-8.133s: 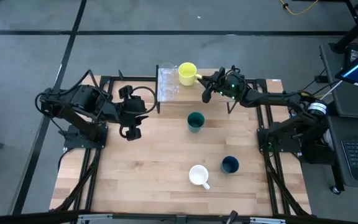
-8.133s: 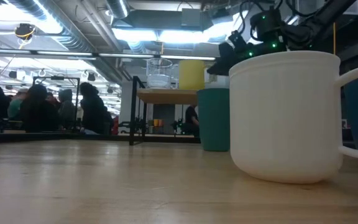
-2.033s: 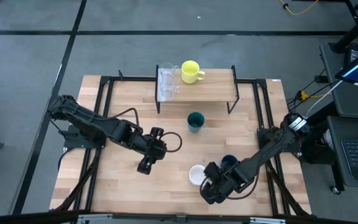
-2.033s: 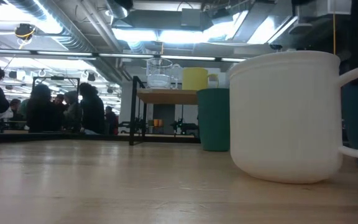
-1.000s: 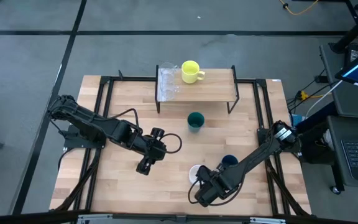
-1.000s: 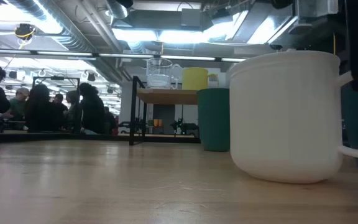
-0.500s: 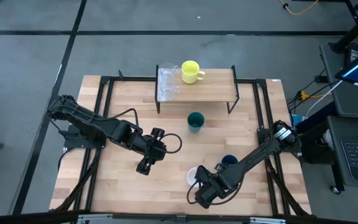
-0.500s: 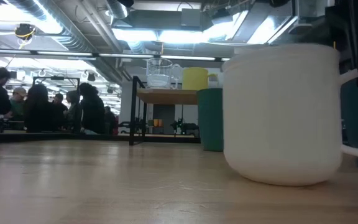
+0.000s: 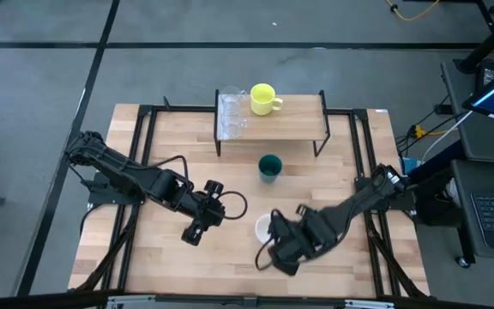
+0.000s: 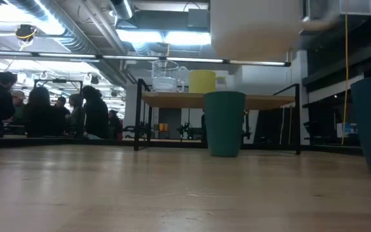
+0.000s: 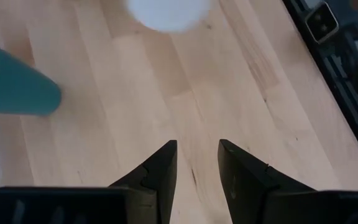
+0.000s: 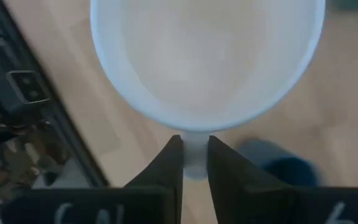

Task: Stack small to large cups/mugs on shelf
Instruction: Put the white mug on the shelf

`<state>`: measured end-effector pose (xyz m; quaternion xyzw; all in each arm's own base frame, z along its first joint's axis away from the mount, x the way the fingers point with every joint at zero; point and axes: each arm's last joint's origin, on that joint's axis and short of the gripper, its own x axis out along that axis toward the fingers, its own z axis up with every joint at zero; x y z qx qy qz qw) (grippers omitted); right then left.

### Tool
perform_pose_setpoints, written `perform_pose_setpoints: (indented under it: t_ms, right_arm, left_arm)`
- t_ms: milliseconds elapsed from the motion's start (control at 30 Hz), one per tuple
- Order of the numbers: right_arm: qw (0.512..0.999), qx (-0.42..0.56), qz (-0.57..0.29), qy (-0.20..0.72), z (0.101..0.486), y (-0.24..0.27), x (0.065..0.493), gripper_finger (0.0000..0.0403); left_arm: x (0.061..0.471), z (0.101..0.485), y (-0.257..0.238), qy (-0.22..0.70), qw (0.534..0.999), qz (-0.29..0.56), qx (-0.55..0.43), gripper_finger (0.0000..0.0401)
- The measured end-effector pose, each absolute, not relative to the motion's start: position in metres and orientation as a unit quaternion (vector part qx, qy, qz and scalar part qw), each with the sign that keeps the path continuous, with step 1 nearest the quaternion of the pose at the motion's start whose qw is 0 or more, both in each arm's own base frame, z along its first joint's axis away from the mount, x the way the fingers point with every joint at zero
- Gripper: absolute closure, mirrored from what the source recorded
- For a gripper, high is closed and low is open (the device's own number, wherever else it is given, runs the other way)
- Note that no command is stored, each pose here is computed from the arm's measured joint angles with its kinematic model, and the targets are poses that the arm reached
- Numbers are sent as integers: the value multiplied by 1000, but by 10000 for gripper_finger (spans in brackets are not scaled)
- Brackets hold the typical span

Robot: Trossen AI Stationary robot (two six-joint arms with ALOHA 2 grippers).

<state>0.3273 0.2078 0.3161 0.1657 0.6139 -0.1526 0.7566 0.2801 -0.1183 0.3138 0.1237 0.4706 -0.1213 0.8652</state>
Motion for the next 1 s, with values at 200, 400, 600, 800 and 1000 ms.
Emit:
perform_pose_setpoints:
  t_ms: [200, 400, 600, 800, 1000]
  right_arm:
    - [792, 126, -128, 583, 366, 158, 338, 350]
    - [825, 90, -123, 545, 400, 93, 347, 350]
    - [830, 116, -89, 538, 423, 32, 329, 350]
    - [831, 117, -105, 534, 431, -28, 305, 350]
    - [800, 131, -91, 578, 401, -86, 304, 350]
  left_arm:
    - [274, 315, -128, 469, 863, -137, 132, 290]
    - [272, 314, -131, 473, 860, -140, 132, 290]
    - [272, 314, -132, 474, 861, -137, 125, 290]
    - [273, 314, -129, 475, 862, -132, 121, 290]
    - [277, 314, -120, 477, 864, -116, 111, 290]
